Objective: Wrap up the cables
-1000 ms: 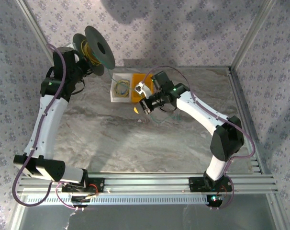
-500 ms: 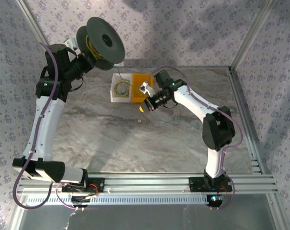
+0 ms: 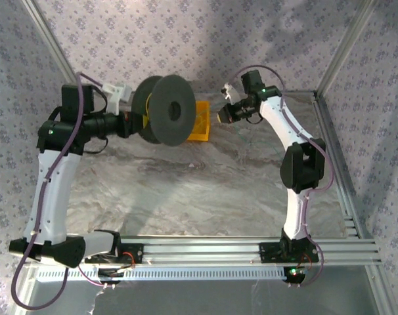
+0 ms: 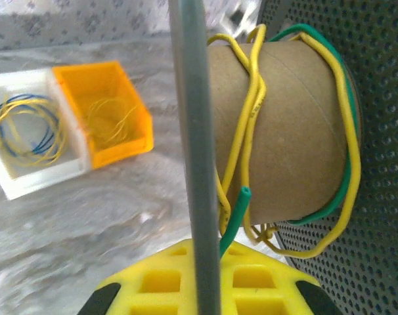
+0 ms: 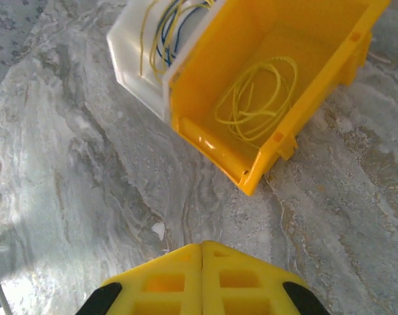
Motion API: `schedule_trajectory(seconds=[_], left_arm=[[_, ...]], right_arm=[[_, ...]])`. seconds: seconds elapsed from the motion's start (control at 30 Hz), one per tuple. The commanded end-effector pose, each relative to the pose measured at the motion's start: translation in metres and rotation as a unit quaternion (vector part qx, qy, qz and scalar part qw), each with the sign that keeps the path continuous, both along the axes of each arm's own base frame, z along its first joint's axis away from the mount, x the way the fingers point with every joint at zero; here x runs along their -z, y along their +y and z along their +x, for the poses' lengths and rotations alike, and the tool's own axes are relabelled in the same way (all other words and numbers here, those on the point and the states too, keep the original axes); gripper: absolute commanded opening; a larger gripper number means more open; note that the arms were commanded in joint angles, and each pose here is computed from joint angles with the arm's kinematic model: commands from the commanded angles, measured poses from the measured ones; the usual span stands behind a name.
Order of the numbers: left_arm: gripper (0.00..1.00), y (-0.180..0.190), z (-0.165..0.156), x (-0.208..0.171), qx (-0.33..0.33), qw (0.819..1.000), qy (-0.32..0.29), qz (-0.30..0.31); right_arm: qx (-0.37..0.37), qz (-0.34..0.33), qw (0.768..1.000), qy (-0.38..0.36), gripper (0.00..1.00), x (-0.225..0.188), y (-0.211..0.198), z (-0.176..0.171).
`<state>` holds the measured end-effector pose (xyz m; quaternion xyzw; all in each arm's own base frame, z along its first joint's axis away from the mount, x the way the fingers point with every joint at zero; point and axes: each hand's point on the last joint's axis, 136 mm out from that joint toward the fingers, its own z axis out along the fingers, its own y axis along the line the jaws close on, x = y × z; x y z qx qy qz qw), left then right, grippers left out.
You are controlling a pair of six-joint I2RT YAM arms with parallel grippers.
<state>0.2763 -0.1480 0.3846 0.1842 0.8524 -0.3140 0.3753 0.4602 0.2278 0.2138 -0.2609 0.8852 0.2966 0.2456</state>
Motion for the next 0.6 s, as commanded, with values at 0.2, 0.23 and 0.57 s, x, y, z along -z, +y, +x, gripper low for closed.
schedule_trajectory(seconds=[0.2, 0.23, 0.57], left_arm=[[0.0, 0.034, -0.039, 0.075, 0.065, 0.958, 0.02, 0.277], [0.0, 0.036, -0.035, 0.085, 0.067, 0.948, 0.025, 0.31], [0.0, 0.053, -0.005, 0.152, 0.095, 0.828, 0.051, 0.551]], right_arm=[[0.12, 0.001, 0.993, -0.01, 0.0, -0.044, -0.063, 0.052], [0.115, 0.015, 0.993, -0.014, 0.0, -0.052, -0.059, 0.051], [0.065, 0.057, 0.996, -0.034, 0.0, -0.097, -0.019, 0.028]])
